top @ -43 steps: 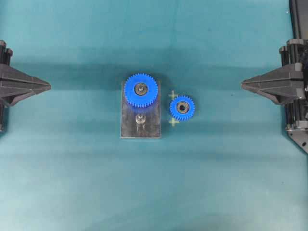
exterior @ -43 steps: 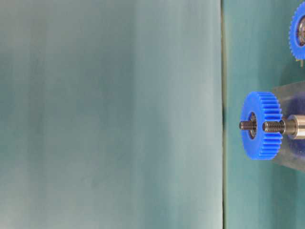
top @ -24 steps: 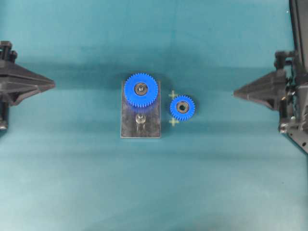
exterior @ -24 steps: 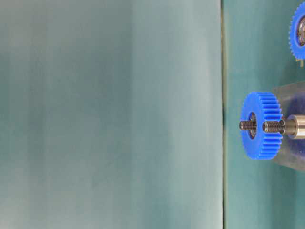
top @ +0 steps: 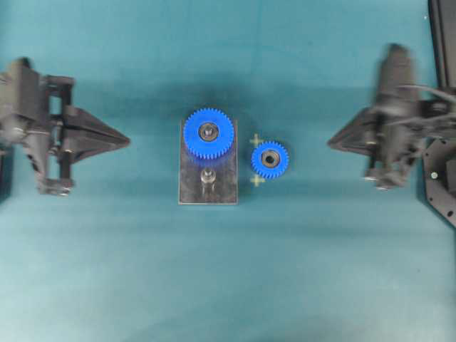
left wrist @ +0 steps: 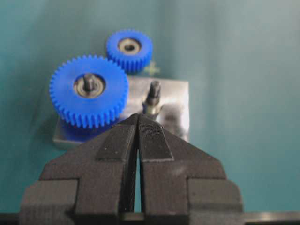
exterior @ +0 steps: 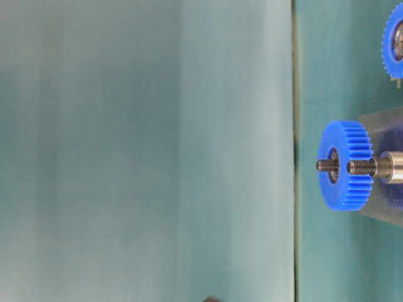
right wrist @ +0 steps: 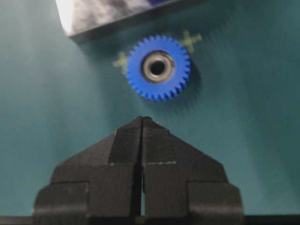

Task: Fit the small gear onto the shaft.
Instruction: 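Move the right gripper toward the small blue gear beside the plate, then lower the right gripper and grasp the small blue gear by its hub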

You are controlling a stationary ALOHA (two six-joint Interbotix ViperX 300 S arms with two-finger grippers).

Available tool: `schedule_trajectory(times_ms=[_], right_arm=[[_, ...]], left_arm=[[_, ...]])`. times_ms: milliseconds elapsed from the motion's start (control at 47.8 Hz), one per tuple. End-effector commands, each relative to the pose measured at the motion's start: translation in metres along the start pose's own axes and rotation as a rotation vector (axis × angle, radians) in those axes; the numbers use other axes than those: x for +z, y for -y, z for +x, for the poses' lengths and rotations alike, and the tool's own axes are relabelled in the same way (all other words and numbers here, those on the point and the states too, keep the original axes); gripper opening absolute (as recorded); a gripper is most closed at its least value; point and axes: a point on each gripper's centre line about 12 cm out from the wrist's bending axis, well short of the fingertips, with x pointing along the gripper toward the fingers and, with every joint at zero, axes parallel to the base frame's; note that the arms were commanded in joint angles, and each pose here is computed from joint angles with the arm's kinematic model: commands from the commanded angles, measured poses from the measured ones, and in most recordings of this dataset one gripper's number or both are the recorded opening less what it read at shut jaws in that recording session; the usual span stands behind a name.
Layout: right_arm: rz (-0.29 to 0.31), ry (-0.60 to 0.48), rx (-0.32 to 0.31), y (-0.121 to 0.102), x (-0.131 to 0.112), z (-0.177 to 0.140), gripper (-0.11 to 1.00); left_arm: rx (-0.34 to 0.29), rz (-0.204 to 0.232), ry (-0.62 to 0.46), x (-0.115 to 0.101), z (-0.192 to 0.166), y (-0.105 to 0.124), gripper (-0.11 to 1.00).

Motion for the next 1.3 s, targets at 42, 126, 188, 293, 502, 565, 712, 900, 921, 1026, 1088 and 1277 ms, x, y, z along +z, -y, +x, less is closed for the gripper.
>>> schedule_trajectory(times_ms=[42, 126, 188, 293, 502, 565, 712, 900, 921, 1026, 1088, 1277], right_arm=[[0.069, -0.045, -0.027, 0.005, 0.018, 0.014, 0.01], [0.091, -0.082, -0.048, 0.012, 0.021, 0.027, 0.14], [0.106, -0.110, -0.063, 0.016, 0.020, 0.037, 0.28], [0.109, -0.142, -0.075, 0.019, 0.021, 0.053, 0.59], [0.122, -0.184, -0.089, 0.022, 0.029, 0.078, 0.87], [0.122, -0.197, -0.092, 0.022, 0.032, 0.085, 0.87], [0.124, -0.245, -0.104, 0.024, 0.033, 0.105, 0.87], [0.116, -0.292, -0.112, 0.025, 0.038, 0.122, 0.87], [0.113, -0.292, -0.112, 0.025, 0.039, 0.123, 0.87], [0.108, -0.313, -0.118, 0.026, 0.039, 0.128, 0.87], [0.105, -0.332, -0.123, 0.027, 0.036, 0.131, 0.87], [0.102, -0.377, -0.131, 0.028, 0.031, 0.137, 0.87]], left_arm=[[0.002, 0.006, 0.015, 0.009, 0.005, 0.000, 0.00], [0.002, 0.005, 0.017, 0.009, 0.005, 0.000, 0.00], [0.002, 0.005, 0.019, 0.009, 0.005, 0.000, 0.00], [0.002, 0.007, 0.020, 0.011, 0.004, 0.000, 0.00], [0.002, 0.005, 0.017, 0.010, 0.005, 0.000, 0.00], [0.002, 0.005, 0.019, 0.011, 0.005, 0.000, 0.00], [0.001, 0.006, 0.014, 0.009, 0.004, 0.000, 0.00], [0.002, 0.006, 0.011, 0.008, 0.005, 0.000, 0.00], [0.002, 0.003, 0.011, 0.008, 0.005, 0.000, 0.00], [0.002, 0.003, 0.008, 0.007, 0.005, -0.001, 0.00], [0.002, 0.003, 0.006, 0.006, 0.005, -0.001, 0.00], [0.002, 0.003, 0.005, 0.006, 0.005, -0.001, 0.00]])
